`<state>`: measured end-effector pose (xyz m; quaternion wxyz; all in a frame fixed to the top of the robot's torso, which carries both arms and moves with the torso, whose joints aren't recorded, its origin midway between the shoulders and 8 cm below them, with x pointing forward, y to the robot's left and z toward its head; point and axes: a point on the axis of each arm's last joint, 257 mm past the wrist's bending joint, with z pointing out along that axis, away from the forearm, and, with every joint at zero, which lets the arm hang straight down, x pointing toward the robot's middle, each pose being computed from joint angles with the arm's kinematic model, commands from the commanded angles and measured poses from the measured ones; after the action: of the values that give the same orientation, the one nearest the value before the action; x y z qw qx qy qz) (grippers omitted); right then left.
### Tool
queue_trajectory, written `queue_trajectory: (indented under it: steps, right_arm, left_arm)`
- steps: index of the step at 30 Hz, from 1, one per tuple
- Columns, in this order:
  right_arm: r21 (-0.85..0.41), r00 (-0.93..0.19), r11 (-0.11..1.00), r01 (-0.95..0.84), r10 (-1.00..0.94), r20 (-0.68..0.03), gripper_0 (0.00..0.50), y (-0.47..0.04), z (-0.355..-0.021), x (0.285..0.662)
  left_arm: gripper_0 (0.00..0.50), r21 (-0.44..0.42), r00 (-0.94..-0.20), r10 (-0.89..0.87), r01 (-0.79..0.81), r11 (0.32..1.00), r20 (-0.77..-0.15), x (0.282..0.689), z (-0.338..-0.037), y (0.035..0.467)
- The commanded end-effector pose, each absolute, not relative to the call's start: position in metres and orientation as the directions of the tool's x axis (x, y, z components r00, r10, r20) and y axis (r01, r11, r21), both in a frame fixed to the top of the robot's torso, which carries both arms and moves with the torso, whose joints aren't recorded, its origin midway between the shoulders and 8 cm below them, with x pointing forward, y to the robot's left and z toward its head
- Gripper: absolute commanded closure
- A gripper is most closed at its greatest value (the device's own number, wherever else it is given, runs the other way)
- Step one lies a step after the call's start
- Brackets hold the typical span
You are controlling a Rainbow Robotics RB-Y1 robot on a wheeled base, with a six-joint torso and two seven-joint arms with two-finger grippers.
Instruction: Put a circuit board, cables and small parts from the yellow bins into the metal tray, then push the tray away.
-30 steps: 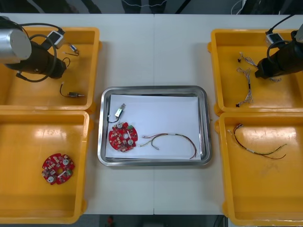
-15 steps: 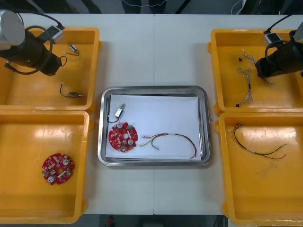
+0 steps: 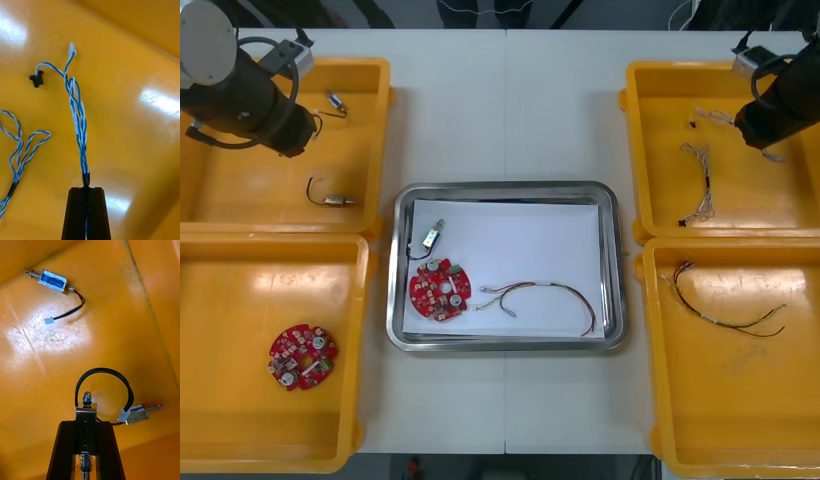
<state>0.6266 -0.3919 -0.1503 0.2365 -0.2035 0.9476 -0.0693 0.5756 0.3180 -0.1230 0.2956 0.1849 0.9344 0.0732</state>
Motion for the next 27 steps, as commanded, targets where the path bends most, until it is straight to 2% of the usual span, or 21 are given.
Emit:
queue_trajectory:
  steps: [1, 8, 17, 21, 27]
  right_arm:
    - [-0.239, -0.796, 0.917, -0.319, -0.396, -0.458, 0.5, -0.413, -0.098, 0.621]
    - [-0.226, -0.793, 0.909, -0.35, -0.416, -0.445, 0.5, -0.403, -0.073, 0.595]
    - [-0.246, -0.783, 0.87, -0.427, -0.492, -0.381, 0.5, -0.374, -0.051, 0.55]
    - [-0.289, -0.729, 0.86, -0.421, -0.51, -0.457, 0.5, -0.351, -0.031, 0.553]
    - [-0.277, -0.657, 0.868, -0.411, -0.493, -0.57, 0.5, -0.311, -0.007, 0.547]
  left_arm:
    - [0.5, 0.215, -0.772, 0.284, 0.194, 0.957, -0.569, 0.561, -0.099, 0.324]
    - [0.499, 0.196, -0.79, 0.234, 0.147, 0.97, -0.567, 0.541, -0.095, 0.313]
    - [0.5, 0.197, -0.809, 0.207, 0.115, 0.974, -0.55, 0.517, -0.103, 0.316]
    - [0.5, 0.189, -0.814, 0.197, 0.109, 0.976, -0.547, 0.51, -0.102, 0.312]
    - [0.5, 0.172, -0.821, 0.179, 0.099, 0.98, -0.542, 0.501, -0.1, 0.305]
